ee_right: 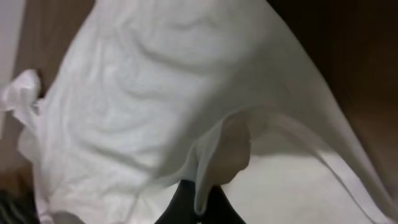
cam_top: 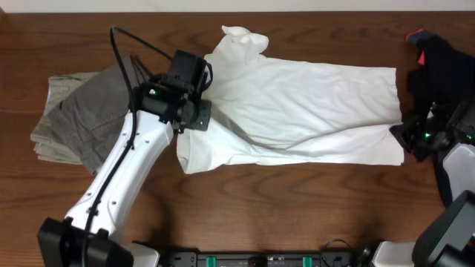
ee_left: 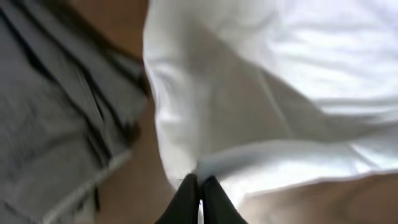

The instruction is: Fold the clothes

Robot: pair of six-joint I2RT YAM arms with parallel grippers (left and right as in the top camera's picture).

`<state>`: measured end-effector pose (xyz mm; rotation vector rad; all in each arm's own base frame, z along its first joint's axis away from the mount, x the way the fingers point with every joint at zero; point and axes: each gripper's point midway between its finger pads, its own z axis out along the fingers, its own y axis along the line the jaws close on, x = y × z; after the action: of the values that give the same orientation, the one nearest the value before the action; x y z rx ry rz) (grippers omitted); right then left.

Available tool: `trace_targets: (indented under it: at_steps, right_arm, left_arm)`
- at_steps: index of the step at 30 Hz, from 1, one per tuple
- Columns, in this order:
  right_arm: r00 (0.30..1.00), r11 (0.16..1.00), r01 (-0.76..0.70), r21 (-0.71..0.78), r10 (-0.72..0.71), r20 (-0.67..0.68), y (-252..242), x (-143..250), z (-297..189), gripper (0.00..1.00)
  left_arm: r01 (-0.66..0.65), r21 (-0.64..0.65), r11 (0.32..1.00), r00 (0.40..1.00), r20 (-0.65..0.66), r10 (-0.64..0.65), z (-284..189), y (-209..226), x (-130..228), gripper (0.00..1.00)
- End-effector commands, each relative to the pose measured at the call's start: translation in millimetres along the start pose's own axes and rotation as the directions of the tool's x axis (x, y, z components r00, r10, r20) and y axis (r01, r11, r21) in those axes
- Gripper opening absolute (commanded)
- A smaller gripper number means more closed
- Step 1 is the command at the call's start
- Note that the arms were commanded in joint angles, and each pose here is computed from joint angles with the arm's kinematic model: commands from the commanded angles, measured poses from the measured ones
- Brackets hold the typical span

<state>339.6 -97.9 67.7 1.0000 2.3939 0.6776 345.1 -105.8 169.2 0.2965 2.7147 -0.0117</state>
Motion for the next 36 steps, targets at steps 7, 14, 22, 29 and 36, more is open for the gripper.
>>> trace_targets:
  at_steps: [7,14,22,29,36]
  right_arm:
    - [0.999,0.997,-0.034,-0.063,0.035,0.004,5.9,-9.2,2.9,0.01]
    - [0.999,0.998,-0.031,-0.047,0.032,0.01,3.6,-10.1,3.2,0.45]
    - [0.998,1.0,-0.005,0.001,0.005,-0.059,-14.9,7.6,-1.9,0.59]
    - [0.981,0.956,-0.046,0.288,0.098,-0.169,-66.3,45.8,-14.3,0.61]
    - [0.979,0.937,-0.036,0.347,0.103,-0.175,-75.8,51.0,-16.0,0.61]
  left_arm:
    - [-0.031,-0.029,0.999,0.983,0.182,0.036,-5.6,18.3,-46.8,0.06]
    - [-0.046,-0.047,0.998,0.983,0.174,0.053,0.4,20.7,-48.1,0.48]
    - [0.017,-0.072,0.997,0.999,-0.026,-0.019,2.5,27.4,3.1,0.58]
    - [0.108,0.059,0.992,0.954,-0.288,-0.086,18.3,0.3,75.4,0.58]
    - [0.12,0.102,0.987,0.947,-0.31,-0.083,68.7,-9.1,113.6,0.57]
